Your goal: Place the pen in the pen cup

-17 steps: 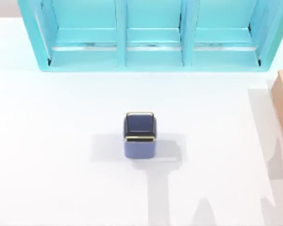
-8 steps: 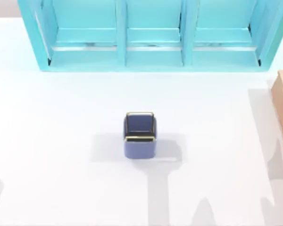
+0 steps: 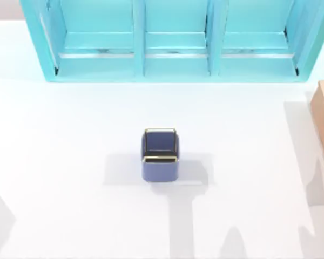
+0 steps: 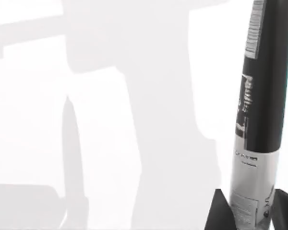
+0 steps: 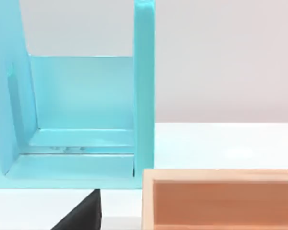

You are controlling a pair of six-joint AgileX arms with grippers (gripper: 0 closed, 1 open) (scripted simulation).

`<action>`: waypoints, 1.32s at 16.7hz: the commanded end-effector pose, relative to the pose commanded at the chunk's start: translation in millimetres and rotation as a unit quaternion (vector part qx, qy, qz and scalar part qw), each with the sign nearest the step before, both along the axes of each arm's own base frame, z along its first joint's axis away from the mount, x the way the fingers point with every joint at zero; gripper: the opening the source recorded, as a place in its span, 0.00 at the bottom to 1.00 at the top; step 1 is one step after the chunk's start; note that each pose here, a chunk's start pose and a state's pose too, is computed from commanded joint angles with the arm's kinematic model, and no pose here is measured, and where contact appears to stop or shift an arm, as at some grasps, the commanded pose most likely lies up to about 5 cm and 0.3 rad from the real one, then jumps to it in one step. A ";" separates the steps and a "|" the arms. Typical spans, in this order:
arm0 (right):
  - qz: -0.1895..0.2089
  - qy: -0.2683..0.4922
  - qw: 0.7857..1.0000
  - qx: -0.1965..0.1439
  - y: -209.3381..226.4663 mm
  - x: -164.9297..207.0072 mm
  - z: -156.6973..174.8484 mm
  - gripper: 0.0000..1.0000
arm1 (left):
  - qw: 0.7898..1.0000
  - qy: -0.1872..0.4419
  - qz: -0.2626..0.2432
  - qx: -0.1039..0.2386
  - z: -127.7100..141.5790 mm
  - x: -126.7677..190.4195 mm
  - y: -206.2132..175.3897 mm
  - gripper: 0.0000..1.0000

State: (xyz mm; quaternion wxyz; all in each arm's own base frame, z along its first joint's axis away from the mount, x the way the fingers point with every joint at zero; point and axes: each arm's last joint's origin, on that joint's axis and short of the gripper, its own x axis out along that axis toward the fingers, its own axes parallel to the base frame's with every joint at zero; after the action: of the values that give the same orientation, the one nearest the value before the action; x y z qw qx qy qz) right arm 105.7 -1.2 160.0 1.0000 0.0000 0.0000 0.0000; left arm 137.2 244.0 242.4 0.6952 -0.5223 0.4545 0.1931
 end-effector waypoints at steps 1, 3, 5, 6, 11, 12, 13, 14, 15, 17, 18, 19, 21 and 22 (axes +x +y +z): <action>0.000 0.000 1.000 0.000 0.0 0.0 0.0 1.00 | 1.000 0.000 0.000 0.000 0.0 0.0 0.0 0.00; 0.000 0.000 1.000 0.000 0.0 0.0 0.0 1.00 | 1.000 -0.017 0.017 0.012 13.0 -7.9 1.9 0.00; 0.000 0.000 1.000 0.000 0.0 0.0 0.0 1.00 | 0.996 -0.054 0.054 0.042 42.7 -26.5 1.6 0.00; 0.000 0.000 1.000 0.000 0.0 0.0 0.0 1.00 | 0.992 -0.078 0.077 0.063 62.8 -39.2 -2.1 0.00; 0.000 0.000 1.000 0.000 0.0 0.0 0.0 1.00 | 0.936 -0.213 0.183 0.213 180.6 -107.1 -97.3 0.00; 0.000 0.000 1.000 0.000 0.0 0.0 0.0 1.00 | 0.918 -0.238 0.196 0.249 199.5 -114.6 -134.0 0.00; 0.000 0.000 1.000 0.000 0.0 0.0 0.0 1.00 | 0.899 -0.262 0.205 0.286 213.9 -118.1 -175.5 0.00; 0.000 0.000 1.000 0.000 0.0 0.0 0.0 1.00 | 0.878 -0.284 0.208 0.323 223.0 -117.0 -220.4 0.00; 0.000 0.000 1.000 0.000 0.0 0.0 0.0 1.00 | 0.858 -0.304 0.207 0.360 225.9 -111.2 -267.4 0.00; 0.000 0.000 1.000 0.000 0.0 0.0 0.0 1.00 | 0.817 -0.335 0.190 0.429 212.0 -87.3 -360.8 0.00; 0.000 0.000 1.000 0.000 0.0 0.0 0.0 1.00 | 0.798 -0.345 0.174 0.462 195.5 -70.7 -404.3 0.00; 0.000 0.000 1.000 0.000 0.0 0.0 0.0 1.00 | 0.781 -0.352 0.156 0.492 173.5 -52.3 -444.2 0.00; 0.000 0.000 1.000 0.000 0.0 0.0 0.0 1.00 | 0.751 -0.357 0.112 0.544 117.4 -14.8 -509.4 0.00; 0.000 0.000 1.000 0.000 0.0 0.0 0.0 1.00 | 0.739 -0.355 0.089 0.565 86.4 2.3 -533.8 0.00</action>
State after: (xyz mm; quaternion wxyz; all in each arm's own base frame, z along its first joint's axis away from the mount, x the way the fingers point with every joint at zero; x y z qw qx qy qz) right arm 105.7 -1.2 160.0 1.0000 0.0000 0.0000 0.0000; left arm 139.5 -289.9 328.8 0.9533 -0.1020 -0.0660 0.2763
